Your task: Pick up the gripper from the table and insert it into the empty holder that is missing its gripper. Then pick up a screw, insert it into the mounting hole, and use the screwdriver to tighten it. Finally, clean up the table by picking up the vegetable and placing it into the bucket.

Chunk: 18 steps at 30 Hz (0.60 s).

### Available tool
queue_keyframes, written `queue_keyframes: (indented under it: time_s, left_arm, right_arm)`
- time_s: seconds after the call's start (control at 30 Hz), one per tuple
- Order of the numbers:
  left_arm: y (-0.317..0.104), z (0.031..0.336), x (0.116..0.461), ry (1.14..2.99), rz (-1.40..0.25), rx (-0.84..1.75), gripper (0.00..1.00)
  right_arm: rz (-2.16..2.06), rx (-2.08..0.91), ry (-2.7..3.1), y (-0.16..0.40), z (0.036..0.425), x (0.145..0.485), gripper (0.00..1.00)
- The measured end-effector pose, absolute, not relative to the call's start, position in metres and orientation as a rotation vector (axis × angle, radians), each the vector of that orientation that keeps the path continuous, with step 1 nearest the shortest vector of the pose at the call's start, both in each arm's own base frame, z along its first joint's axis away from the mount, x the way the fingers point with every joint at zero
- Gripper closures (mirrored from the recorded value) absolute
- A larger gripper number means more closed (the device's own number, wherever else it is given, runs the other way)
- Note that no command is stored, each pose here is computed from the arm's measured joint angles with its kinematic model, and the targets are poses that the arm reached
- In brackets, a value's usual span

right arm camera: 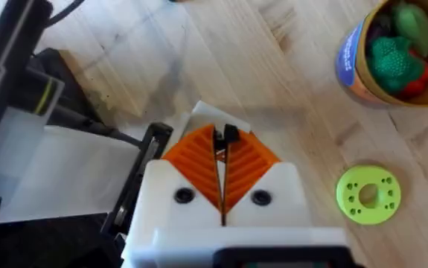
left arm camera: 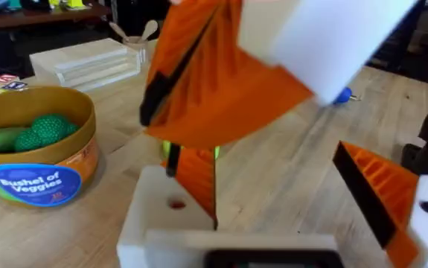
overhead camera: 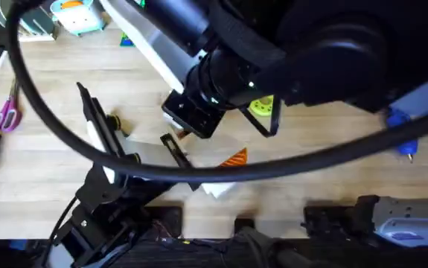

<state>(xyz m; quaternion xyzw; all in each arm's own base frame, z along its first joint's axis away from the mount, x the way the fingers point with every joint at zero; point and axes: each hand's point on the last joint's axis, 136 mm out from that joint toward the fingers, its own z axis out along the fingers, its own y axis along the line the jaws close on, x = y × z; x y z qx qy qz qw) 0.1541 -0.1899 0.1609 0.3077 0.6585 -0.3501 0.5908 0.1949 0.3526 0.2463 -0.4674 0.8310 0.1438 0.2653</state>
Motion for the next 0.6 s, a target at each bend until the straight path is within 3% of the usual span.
queue_keyframes:
  time_s: [0.6]
  left_arm:
    - [-0.19,0.161,0.154,1.532,-0.814,0.716,0.008]
  right_arm:
    - [0.362,-1.29,2.317,0.354,0.225,0.193,0.994]
